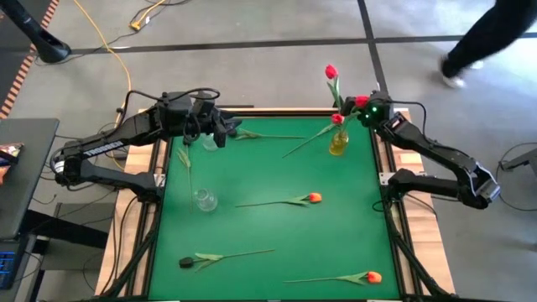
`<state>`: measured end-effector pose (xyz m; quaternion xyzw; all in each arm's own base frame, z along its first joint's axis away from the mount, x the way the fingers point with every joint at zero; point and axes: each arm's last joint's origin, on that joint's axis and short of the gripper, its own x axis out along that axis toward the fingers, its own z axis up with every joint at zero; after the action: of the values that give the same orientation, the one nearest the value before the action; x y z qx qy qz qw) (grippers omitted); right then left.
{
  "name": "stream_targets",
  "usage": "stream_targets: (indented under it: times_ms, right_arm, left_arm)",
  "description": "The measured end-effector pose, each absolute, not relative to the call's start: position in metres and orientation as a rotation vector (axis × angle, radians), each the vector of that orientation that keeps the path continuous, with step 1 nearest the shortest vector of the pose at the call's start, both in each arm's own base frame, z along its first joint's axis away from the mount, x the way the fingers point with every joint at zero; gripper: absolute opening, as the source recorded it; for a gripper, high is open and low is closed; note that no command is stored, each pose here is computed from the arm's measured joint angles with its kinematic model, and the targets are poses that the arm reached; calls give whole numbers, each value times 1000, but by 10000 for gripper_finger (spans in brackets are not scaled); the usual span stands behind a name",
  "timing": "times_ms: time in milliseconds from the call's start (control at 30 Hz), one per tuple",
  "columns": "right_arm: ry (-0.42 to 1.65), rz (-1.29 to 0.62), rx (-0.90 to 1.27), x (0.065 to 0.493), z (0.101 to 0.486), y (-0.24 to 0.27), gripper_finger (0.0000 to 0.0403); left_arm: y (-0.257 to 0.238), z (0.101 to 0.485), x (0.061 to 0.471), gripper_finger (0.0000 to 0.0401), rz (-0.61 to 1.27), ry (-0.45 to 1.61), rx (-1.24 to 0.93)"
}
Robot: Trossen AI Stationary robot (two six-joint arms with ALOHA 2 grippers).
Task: Sort flowers into vase by color
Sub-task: Put the red flower into the yellow vase
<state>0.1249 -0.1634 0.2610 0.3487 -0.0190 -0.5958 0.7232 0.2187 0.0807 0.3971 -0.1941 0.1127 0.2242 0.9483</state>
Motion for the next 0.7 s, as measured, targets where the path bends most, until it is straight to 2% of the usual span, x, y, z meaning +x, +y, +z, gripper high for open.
stream_targets:
  times_ms: [167,467,700]
  right_arm:
    - [-66,-1280,820,126,261,-163,311]
    - [-298,-1281,1055,125,265,-166,311]
    - [-250,-1302,981,122,265,-168,311]
  left_arm:
    - [81,397,219,180,454,231,-387]
    - [81,397,219,180,454,231,-387]
    - [80,397,219,180,449,232,-388]
